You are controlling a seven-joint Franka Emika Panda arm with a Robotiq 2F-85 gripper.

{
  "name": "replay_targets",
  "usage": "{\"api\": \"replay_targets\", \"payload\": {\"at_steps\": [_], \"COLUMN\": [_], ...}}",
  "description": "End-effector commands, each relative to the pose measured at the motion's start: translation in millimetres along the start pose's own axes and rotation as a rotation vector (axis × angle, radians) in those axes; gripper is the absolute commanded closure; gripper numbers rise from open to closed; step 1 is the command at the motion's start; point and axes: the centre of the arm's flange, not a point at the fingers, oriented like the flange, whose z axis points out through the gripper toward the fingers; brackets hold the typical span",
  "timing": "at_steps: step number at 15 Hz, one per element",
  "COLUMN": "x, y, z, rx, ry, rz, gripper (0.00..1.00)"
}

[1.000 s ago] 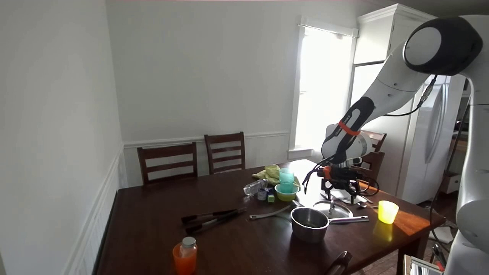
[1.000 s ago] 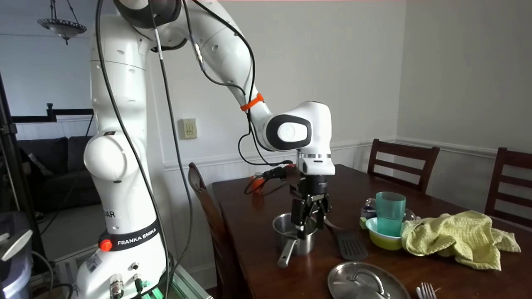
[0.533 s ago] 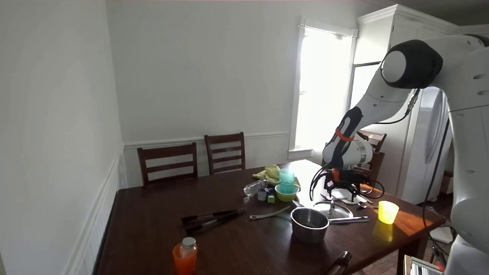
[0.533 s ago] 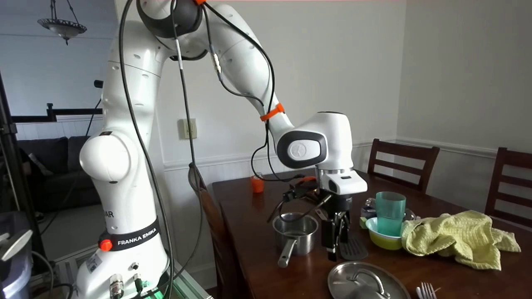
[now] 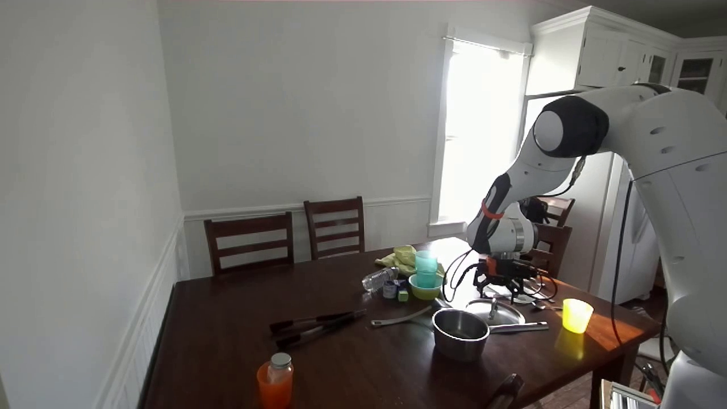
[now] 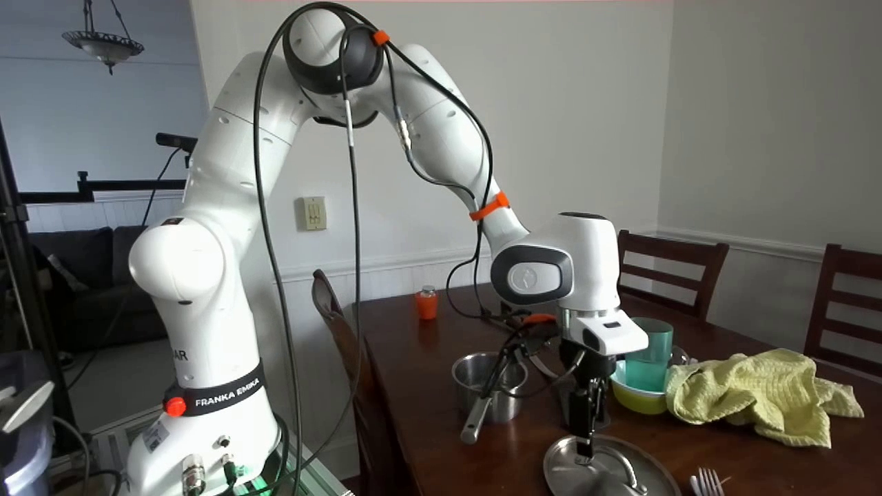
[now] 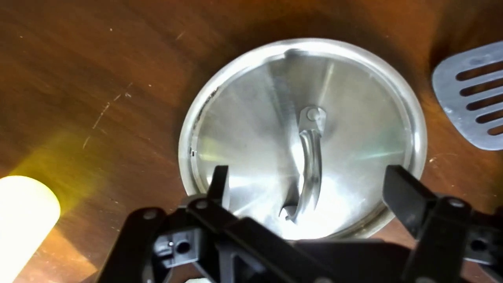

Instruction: Pick up the silver pot lid and put it on the silver pot

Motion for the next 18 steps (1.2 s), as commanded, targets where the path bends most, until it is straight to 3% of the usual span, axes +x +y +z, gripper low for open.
{"api": "replay_targets", "payload": {"at_steps": [1,3,5,15,18], "x": [23.6,27.0,30.5,36.3,32.7], "y": [-8.7,-10.7,-12.1,-10.3,-8.1], "z": [17.7,22.0,24.5,33.4,13.1], "rx": [0.023,0.02,0.023,0.014,0.02], "ry": [-0.034,-0.04,-0.043,-0.064,-0.043], "rz": [0.006,0.013,0.014,0.035,0.033], "gripper": [0.0,0.0,0.28,0.98,0.97]}}
